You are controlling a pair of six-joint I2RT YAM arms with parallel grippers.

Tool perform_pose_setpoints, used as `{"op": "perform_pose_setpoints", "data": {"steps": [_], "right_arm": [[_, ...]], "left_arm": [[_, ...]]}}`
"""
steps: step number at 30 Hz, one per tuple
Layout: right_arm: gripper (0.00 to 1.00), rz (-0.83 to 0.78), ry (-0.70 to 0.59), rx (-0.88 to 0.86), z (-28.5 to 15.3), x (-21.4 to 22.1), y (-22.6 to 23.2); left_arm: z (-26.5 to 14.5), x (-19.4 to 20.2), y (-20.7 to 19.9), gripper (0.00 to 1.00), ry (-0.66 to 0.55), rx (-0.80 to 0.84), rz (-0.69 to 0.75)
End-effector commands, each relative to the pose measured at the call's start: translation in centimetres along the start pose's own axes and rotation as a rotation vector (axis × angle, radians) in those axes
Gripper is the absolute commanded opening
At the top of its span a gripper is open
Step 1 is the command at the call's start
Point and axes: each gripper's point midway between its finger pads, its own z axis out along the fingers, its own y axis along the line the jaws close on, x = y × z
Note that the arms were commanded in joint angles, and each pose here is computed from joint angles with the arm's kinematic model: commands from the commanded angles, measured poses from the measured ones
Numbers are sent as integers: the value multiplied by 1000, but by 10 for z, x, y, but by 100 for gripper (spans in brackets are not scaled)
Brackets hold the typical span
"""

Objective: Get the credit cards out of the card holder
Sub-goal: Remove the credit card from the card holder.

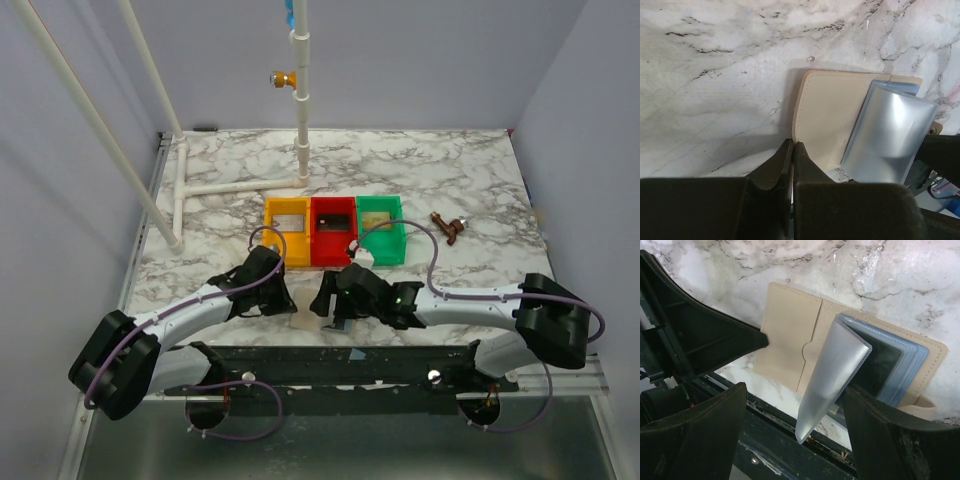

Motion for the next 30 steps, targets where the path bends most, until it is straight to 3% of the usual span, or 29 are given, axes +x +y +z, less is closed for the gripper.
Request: {"op": "perform_pose_setpoints", "data": {"steps": [1,6,7,9,11,14,23,30], "right_arm": [[79,-29,14,-54,10,-1,18],[79,-43,26,-91,26,-5,40],[79,-44,30,-97,30,-4,43],[79,-47,39,-99,35,-2,45],[79,-50,43,-98,39,-1,46],[79,-54,52,-93,44,2,45],[80,-41,58,-91,59,5,47],[81,-35,71,-68,74,9,45]], "left_arm": [[0,-1,-7,0,0,39,-3],[-2,-1,-8,0,-1,42,4],[-4,-3,-8,4,-8,38,8],[-10,-7,-7,34,-34,23,17],[-18,-13,-7,55,-64,11,31],[-33,-23,-5,64,-118,-10,36],[-74,-40,8,59,-244,-4,-16],[-87,-28,-23,49,-242,220,14]]}}
